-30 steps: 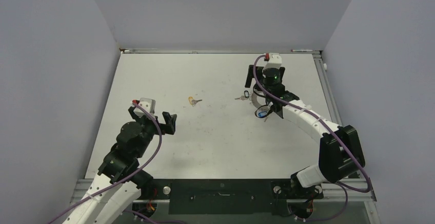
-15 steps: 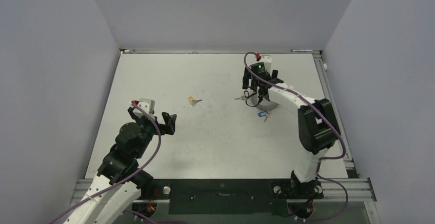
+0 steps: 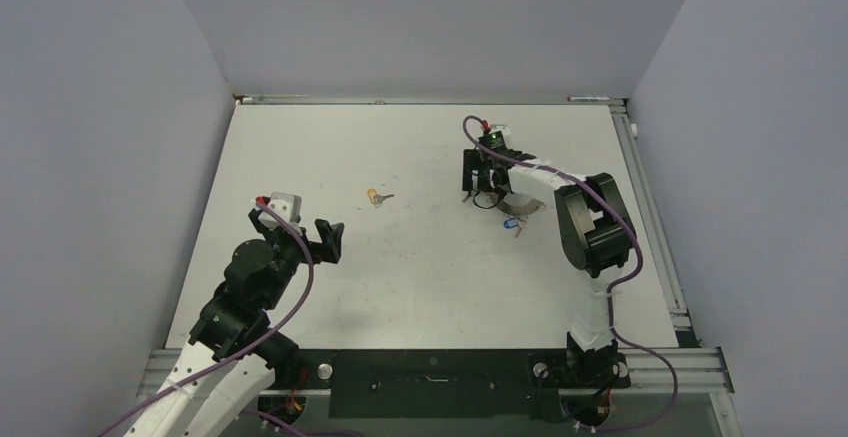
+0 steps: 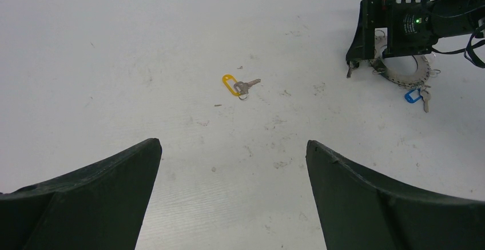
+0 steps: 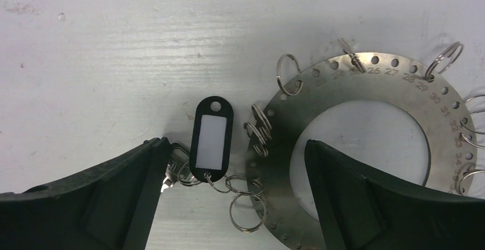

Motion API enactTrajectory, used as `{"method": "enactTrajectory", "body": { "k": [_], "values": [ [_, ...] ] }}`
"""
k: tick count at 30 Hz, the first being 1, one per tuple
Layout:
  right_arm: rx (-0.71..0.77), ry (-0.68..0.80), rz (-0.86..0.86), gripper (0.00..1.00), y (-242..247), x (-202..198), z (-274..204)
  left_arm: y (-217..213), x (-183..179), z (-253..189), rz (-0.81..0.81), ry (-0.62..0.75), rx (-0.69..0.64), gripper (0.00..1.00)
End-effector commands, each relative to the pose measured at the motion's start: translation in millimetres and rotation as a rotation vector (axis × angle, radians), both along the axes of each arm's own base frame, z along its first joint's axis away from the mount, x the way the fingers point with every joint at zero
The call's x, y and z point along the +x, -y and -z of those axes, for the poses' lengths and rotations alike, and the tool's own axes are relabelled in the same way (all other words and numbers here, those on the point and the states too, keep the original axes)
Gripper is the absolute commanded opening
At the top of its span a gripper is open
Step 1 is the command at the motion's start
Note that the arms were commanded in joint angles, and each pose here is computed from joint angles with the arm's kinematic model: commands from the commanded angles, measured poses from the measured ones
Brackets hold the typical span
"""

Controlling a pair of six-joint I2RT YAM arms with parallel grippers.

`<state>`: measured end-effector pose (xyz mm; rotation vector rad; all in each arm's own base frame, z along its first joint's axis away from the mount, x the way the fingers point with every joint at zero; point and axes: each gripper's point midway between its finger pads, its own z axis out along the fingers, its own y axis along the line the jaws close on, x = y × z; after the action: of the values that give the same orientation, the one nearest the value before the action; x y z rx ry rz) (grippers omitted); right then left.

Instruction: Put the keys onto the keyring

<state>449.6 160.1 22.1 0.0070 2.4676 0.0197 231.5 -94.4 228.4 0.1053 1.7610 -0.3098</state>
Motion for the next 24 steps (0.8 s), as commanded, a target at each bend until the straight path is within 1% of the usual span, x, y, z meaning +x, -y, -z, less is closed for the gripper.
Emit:
{"method": "enactTrajectory", "body": {
  "k": [1,6,10,15,18,22,24],
  "values": [
    [0.035,-0.061,-0.084,0.91,-16.0,-9.9,12.8,1.6,2.0,-11.0,0.006,0.037,-0.016,0.96],
    [0.054,-0.087,-0.18,0.91,-42.7,-32.9,12.2,2.1,1.9,-11.3,0.009,0.038,-0.017,0.96],
    [0.09,-0.138,-0.279,0.91,-67.6,-64.6,17.7,2.2,1.6,-11.1,0.01,0.037,-0.017,0.96],
    [0.103,-0.228,-0.385,0.89,-86.5,-119.5,31.0,2.8,1.5,-10.3,0.012,0.033,-0.017,0.96],
    [0.118,-0.265,-0.448,0.87,-98.0,-155.7,30.6,3.1,1.7,-9.8,0.013,0.032,-0.014,0.96],
    [0.059,-0.324,-0.552,0.86,-107.6,-211.0,31.4,3.3,2.1,-9.8,0.013,0.03,-0.013,0.96],
    [0.037,-0.335,-0.59,0.86,-108.8,-232.3,25.6,3.2,2.2,-8.9,0.012,0.027,-0.011,0.96]
  ]
}}
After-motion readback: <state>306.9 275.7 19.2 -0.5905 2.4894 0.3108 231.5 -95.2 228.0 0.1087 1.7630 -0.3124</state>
